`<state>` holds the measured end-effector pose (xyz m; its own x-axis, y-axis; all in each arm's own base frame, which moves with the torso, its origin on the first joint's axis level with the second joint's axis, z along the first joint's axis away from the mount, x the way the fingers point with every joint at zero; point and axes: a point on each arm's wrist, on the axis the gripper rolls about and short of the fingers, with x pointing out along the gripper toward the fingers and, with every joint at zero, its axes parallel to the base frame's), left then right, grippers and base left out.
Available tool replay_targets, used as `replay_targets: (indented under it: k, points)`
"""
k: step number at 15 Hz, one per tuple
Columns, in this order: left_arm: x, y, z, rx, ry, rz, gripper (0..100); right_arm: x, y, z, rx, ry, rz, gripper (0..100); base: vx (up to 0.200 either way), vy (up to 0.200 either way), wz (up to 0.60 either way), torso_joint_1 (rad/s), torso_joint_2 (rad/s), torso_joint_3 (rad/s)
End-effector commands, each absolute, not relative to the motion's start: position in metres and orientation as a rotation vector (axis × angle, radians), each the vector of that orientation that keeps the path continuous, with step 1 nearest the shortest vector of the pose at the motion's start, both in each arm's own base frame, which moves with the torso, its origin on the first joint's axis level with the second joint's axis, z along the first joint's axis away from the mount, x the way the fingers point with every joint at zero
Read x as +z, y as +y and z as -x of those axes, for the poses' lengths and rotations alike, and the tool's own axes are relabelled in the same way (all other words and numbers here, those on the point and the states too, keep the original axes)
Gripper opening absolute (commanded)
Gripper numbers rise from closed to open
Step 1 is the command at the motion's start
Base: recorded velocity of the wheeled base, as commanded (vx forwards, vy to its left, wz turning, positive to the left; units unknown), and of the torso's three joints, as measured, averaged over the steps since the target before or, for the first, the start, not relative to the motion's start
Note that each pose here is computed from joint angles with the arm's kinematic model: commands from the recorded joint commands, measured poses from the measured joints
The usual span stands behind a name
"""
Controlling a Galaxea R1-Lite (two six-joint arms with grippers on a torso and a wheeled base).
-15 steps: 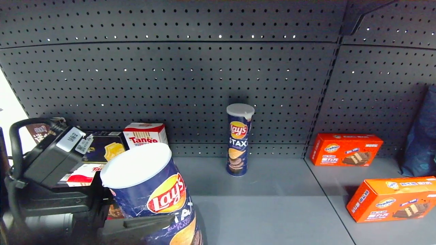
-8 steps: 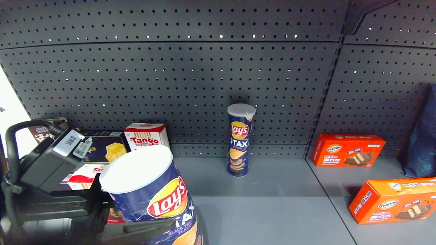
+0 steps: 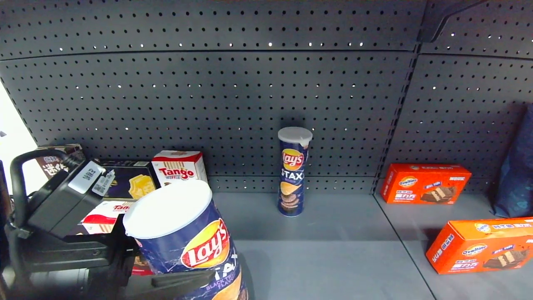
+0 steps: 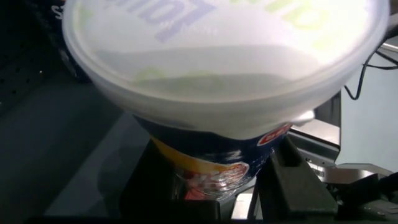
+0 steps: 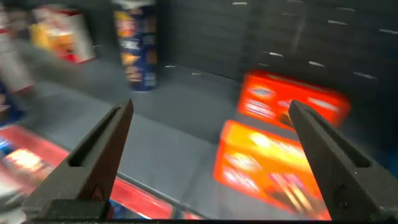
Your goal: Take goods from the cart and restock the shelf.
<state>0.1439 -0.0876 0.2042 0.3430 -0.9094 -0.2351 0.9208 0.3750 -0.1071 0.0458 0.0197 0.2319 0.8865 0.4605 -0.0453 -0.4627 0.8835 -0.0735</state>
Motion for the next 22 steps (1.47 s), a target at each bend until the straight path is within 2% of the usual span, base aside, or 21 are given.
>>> replay_targets:
  k: [1, 6, 10, 14, 18, 22]
  points:
    - [0.205, -0.088, -0.145, -1.185, 0.271, -0.049, 0, 0.234, 0.054, -0.098, 0.610, 0.159, 0.112, 100, 0.000, 0.000, 0.00, 0.000, 0.00, 0.000]
    - [0.204, -0.089, -0.146, -1.167, 0.279, -0.053, 0, 0.217, 0.111, -0.149, 0.755, 0.254, 0.151, 100, 0.000, 0.000, 0.00, 0.000, 0.00, 0.000]
    - [0.202, -0.090, -0.149, -1.162, 0.293, -0.051, 0, 0.191, 0.147, -0.192, 0.766, 0.275, 0.161, 100, 0.000, 0.000, 0.00, 0.000, 0.00, 0.000]
    - [0.201, -0.091, -0.151, -1.161, 0.300, -0.051, 0, 0.170, 0.165, -0.220, 0.756, 0.310, 0.167, 100, 0.000, 0.000, 0.00, 0.000, 0.00, 0.000]
    - [0.200, -0.092, -0.153, -1.149, 0.309, -0.053, 0, 0.144, 0.175, -0.258, 0.695, 0.235, 0.141, 100, 0.000, 0.000, 0.00, 0.000, 0.00, 0.000]
    - [0.199, -0.092, -0.154, -1.147, 0.312, -0.052, 0, 0.138, 0.189, -0.282, 0.702, 0.228, 0.133, 100, 0.000, 0.000, 0.00, 0.000, 0.00, 0.000]
